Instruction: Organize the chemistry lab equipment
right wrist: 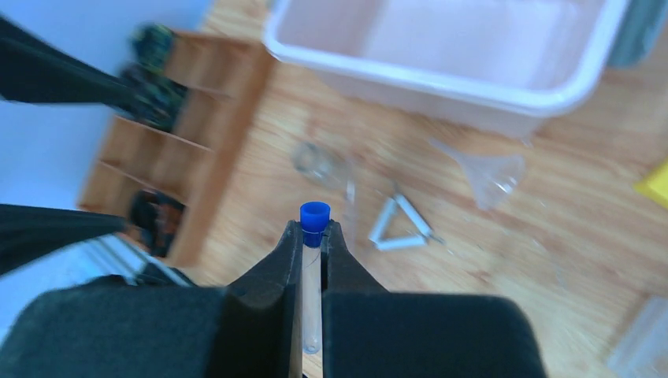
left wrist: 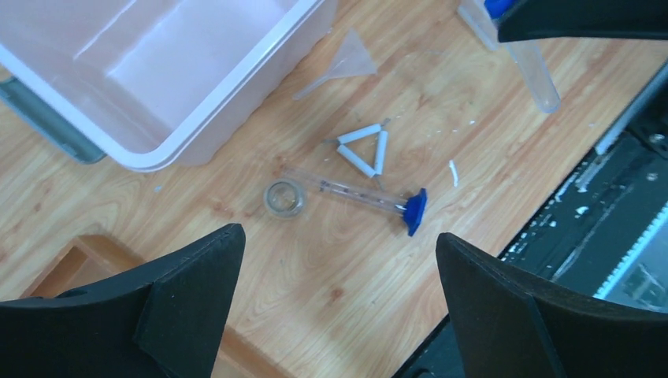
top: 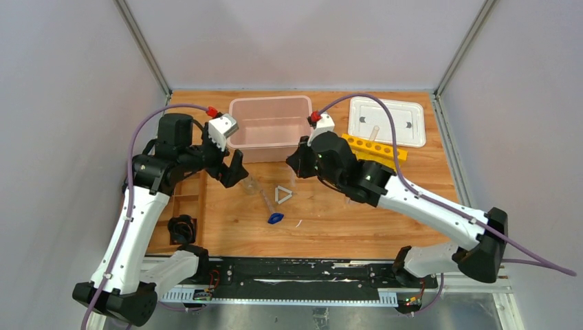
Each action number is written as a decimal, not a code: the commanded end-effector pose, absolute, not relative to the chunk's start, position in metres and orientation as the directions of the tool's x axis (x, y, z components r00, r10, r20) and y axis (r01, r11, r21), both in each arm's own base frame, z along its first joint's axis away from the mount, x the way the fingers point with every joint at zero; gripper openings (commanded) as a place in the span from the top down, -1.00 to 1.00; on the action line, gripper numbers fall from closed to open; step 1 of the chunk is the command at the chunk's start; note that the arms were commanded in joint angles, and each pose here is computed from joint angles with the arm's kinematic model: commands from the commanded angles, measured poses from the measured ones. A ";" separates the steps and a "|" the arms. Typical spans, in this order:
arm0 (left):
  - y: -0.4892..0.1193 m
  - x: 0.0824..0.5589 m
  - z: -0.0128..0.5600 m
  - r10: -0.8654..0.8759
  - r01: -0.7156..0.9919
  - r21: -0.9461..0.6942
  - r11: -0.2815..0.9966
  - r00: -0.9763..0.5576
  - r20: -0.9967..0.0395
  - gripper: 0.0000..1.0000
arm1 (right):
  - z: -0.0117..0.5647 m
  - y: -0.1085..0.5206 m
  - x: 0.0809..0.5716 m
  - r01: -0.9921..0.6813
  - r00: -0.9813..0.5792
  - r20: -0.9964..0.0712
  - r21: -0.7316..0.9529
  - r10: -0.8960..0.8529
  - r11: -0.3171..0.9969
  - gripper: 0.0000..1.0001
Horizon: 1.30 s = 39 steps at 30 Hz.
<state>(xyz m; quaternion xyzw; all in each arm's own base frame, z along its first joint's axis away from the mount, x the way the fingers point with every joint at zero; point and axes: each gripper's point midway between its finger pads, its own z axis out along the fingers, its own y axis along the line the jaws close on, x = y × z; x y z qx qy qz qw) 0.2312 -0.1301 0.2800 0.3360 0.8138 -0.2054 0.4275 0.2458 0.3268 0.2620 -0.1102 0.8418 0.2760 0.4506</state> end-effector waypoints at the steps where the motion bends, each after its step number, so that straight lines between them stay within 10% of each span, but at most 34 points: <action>1: -0.154 0.220 0.301 0.272 0.764 -0.168 0.623 -0.413 -0.869 -0.88 | 0.331 0.349 0.243 -0.496 -0.422 -0.867 0.465 0.265 0.733 1.00; 16: -0.195 0.204 0.323 0.035 0.777 -0.449 0.442 -0.515 -0.856 -0.49 | 0.390 0.403 0.224 -0.577 -0.385 -0.804 0.593 0.454 0.561 1.00; 30: -0.200 0.198 0.309 0.054 0.774 -0.497 0.393 -0.559 -0.828 0.79 | 0.387 0.398 0.229 -0.547 -0.364 -0.794 0.605 0.486 0.579 1.00; 39: -0.190 0.191 0.303 0.152 0.855 -0.332 0.399 -0.419 -0.895 1.00 | 0.349 0.395 0.233 -0.515 -0.593 -0.776 0.570 0.214 0.640 0.06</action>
